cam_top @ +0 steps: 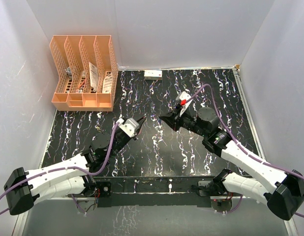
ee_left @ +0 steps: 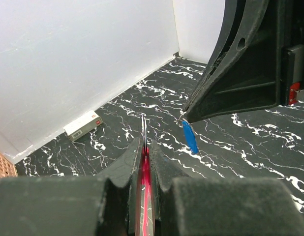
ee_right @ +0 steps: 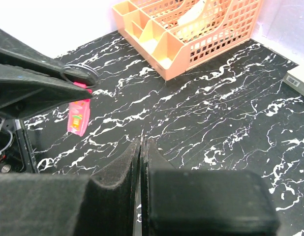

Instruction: Put the keys on the keyring

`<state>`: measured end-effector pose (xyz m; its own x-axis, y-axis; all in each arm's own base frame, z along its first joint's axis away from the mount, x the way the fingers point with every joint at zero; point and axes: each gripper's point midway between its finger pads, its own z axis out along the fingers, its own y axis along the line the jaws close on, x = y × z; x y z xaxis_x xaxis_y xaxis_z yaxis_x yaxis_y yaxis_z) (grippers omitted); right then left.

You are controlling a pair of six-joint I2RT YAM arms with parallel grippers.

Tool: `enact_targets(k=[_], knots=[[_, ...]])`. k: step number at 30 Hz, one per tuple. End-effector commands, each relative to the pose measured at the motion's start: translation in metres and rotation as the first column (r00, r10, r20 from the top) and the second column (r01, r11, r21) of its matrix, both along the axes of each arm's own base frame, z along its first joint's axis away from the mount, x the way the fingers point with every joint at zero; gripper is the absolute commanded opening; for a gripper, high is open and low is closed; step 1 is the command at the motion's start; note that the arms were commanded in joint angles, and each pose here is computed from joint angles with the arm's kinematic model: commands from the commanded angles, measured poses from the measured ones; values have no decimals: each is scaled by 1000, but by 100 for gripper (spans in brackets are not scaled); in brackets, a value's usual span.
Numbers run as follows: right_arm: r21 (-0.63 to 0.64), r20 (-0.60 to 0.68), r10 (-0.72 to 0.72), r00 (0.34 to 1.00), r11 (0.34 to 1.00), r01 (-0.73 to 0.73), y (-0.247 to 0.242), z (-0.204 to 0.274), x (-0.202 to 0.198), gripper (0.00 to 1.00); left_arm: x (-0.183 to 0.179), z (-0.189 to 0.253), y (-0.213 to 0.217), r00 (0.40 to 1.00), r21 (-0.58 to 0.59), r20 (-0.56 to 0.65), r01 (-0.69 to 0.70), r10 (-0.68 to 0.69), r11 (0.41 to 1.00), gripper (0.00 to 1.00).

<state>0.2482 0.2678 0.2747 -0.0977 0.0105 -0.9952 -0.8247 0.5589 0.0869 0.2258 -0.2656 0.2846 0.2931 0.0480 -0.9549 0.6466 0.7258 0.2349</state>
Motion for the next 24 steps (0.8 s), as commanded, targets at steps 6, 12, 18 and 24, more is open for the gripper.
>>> enact_targets(k=[6,12,18,24], knots=[[67,172,90,981,992,-103,6,43,-17,0,-1,18,-9,999,-19,16,40,-40,999,0],[75,184,105,977,990,-121,7,50,-20,0,0,13,-15,999,6,-5,49,-49,999,0],[87,184,106,977,988,-124,7,54,-21,0,2,12,-20,998,14,-18,59,-59,998,0],[109,186,94,978,987,-116,7,58,-20,0,4,11,-23,998,4,-27,58,-57,998,0]])
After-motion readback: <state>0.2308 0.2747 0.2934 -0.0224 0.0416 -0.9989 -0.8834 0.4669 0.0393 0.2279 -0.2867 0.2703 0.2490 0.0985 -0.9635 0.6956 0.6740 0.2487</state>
